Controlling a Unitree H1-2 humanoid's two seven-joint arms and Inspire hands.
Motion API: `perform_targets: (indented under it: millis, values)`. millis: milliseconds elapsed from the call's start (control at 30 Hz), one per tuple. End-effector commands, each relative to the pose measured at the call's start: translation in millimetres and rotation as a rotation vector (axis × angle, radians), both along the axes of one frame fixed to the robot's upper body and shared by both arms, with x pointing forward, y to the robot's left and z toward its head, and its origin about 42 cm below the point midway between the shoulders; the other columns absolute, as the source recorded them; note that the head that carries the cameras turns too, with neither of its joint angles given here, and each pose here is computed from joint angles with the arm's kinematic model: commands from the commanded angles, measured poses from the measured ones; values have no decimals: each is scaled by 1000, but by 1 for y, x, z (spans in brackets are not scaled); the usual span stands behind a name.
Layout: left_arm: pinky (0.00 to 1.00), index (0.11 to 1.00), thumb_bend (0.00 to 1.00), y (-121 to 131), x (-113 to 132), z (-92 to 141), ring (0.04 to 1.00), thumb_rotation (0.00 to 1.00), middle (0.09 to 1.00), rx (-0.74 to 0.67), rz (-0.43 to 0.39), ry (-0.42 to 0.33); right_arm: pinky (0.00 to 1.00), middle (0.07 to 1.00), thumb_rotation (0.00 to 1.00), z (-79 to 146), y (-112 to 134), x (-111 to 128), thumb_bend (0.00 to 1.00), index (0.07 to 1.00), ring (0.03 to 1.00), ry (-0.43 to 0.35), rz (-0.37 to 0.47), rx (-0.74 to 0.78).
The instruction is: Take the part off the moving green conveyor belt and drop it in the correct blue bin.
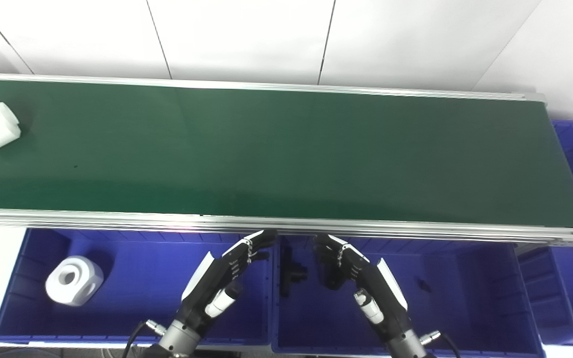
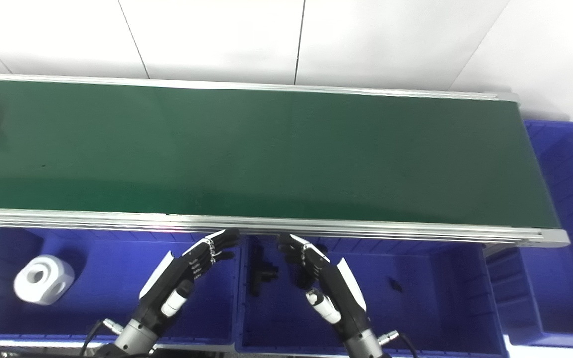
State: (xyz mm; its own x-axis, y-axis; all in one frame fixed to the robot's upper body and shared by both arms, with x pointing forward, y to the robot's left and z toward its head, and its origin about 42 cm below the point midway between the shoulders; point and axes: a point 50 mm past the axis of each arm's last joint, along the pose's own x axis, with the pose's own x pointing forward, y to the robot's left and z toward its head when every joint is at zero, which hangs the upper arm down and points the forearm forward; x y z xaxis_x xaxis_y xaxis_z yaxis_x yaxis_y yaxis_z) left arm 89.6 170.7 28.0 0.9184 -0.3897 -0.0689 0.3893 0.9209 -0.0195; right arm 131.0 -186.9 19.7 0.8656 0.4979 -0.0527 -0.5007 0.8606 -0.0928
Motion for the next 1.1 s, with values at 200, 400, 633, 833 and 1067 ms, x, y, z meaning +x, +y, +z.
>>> perform_targets:
  millis: [200, 400, 633, 833, 1067]
  values:
    - [877, 860, 834, 2, -1, 12, 909, 1000, 903, -15, -8, -56, 780, 851, 1000, 8, 2, 2, 929, 832, 829, -43, 2, 32]
    - [867, 855, 829, 1, 0, 12, 901, 1000, 898, -17, -5, -64, 788, 854, 1000, 8, 1, 3, 916, 837, 835, -43, 7, 28]
    - [862, 853, 838, -1, 1, 10, 899, 1000, 897, -18, 0, -60, 781, 851, 1000, 7, 0, 4, 899, 834, 830, -44, 4, 25]
    - [838, 847, 831, -1, 3, 10, 887, 1000, 889, -6, 0, -68, 773, 851, 1000, 7, 1, 5, 906, 831, 828, -46, 8, 20]
    - [853, 850, 834, 0, 2, 8, 894, 992, 894, -16, -1, -60, 772, 851, 1000, 6, 1, 6, 889, 830, 828, -44, 12, 19]
